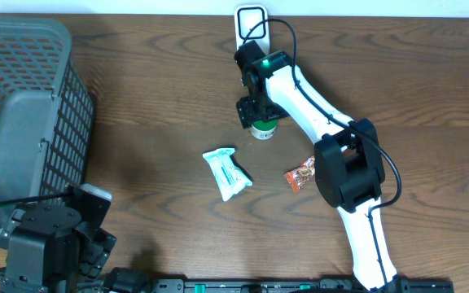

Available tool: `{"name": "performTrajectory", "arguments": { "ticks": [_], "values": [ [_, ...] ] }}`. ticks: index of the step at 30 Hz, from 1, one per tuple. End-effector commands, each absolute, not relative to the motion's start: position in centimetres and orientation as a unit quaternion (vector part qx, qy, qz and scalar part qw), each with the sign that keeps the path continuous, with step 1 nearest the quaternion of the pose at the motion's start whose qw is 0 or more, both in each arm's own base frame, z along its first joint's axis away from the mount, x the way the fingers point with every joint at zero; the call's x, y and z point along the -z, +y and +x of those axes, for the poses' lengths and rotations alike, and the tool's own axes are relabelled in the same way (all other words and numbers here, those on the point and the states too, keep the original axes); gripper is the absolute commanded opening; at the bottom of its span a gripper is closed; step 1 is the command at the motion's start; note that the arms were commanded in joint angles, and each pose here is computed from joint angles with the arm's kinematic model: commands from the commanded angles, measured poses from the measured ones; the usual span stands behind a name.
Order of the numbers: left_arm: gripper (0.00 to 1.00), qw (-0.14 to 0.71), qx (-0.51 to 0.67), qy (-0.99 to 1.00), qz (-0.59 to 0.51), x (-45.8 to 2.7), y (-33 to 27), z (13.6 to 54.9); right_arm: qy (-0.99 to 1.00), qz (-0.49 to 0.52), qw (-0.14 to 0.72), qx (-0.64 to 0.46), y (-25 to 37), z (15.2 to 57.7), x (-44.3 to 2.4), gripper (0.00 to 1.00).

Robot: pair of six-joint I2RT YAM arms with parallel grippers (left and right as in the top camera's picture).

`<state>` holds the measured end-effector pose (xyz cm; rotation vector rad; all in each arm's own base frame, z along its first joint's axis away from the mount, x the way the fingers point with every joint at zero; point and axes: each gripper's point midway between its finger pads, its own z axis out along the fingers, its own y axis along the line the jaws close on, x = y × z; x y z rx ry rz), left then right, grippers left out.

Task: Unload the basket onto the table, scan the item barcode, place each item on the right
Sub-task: 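Hold the jar in front of the scanner window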

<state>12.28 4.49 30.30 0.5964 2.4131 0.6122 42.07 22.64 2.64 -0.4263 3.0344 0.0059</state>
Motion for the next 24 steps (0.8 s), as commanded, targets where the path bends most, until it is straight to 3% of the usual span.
{"name": "performTrajectory", "arguments": {
  "ticks": [1, 4, 11, 24],
  "values": [
    [0.98, 0.29, -0.228, 0.904, 0.217, -30.5, 4.5, 12.2, 0.987, -0.151, 0.049, 0.006, 22.4, 42.7, -3.3, 0.94],
    [0.98, 0.29, -0.228, 0.904, 0.216, -30.5, 4.5, 12.3, 0.988, -0.149, 0.042, 0.008, 22.2, 42.4, -3.9, 0.99],
    [0.98, 0.29, -0.228, 0.904, 0.217, -30.5, 4.5, 12.2, 0.995, -0.094, 0.014, 0.017, 21.3, 41.3, -5.8, 0.99],
    [0.98, 0.29, -0.228, 0.904, 0.217, -30.5, 4.5, 12.2, 0.999, -0.051, -0.011, 0.0, 21.6, 40.0, -2.0, 0.99]
  ]
}}
